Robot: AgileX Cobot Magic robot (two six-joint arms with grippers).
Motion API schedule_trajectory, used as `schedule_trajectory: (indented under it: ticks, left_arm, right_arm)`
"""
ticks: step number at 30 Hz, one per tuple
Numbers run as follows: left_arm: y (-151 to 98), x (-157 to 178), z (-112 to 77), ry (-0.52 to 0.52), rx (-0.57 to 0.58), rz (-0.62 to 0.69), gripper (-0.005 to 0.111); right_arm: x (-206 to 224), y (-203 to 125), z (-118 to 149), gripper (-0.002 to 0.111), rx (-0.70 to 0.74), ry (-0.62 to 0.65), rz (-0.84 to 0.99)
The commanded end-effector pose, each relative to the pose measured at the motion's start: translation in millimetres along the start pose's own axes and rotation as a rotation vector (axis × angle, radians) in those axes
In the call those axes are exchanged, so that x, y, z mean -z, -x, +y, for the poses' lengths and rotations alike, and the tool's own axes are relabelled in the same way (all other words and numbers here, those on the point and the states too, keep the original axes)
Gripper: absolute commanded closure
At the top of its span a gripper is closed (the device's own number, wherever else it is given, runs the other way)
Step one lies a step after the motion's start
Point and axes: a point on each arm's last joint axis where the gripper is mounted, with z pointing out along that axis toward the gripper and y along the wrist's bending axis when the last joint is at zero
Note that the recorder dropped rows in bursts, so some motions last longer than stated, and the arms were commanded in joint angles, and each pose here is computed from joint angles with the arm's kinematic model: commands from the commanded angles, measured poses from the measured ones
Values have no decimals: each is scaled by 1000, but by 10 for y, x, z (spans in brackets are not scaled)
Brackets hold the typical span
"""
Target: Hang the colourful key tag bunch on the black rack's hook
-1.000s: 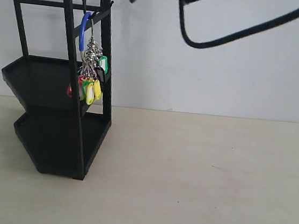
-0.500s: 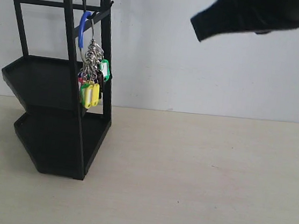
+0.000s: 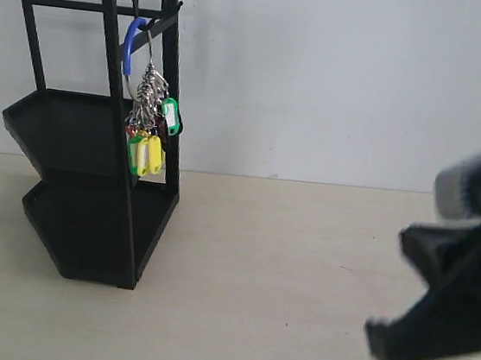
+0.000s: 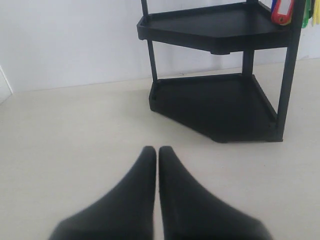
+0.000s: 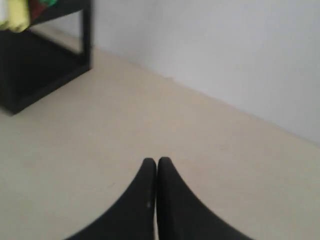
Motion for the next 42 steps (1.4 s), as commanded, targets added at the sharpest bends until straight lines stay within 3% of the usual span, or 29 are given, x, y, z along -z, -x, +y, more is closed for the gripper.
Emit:
schedule_trajectory:
  ticks: [1, 4, 14, 25, 28, 32, 36, 42]
  left_arm:
    - [11, 3, 0, -1, 4, -10, 102]
    - [11, 3, 0, -1, 4, -10, 102]
    - [13, 3, 0, -1, 4, -11, 102]
    - [13, 3, 0, -1, 4, -11, 102]
    - [13, 3, 0, -1, 4, -11, 102]
    - [13, 3, 0, -1, 4, -11, 102]
    - [13, 3, 0, -1, 4, -11, 102]
    - [13, 3, 0, -1, 4, -11, 102]
  right_arm:
    - [42, -372, 356, 108, 21, 374, 49]
    - [100, -458, 482, 108, 21, 522, 58]
    - [229, -422, 658, 108, -29, 762, 29]
    - [228, -421, 656, 108, -31, 760, 30]
    - [245, -398, 555, 108, -7, 656, -3]
    - [487, -250, 69, 108, -77, 318, -171]
    - [962, -182, -333, 108, -191, 154, -438]
    - [1221, -348, -386, 108, -194, 38, -579]
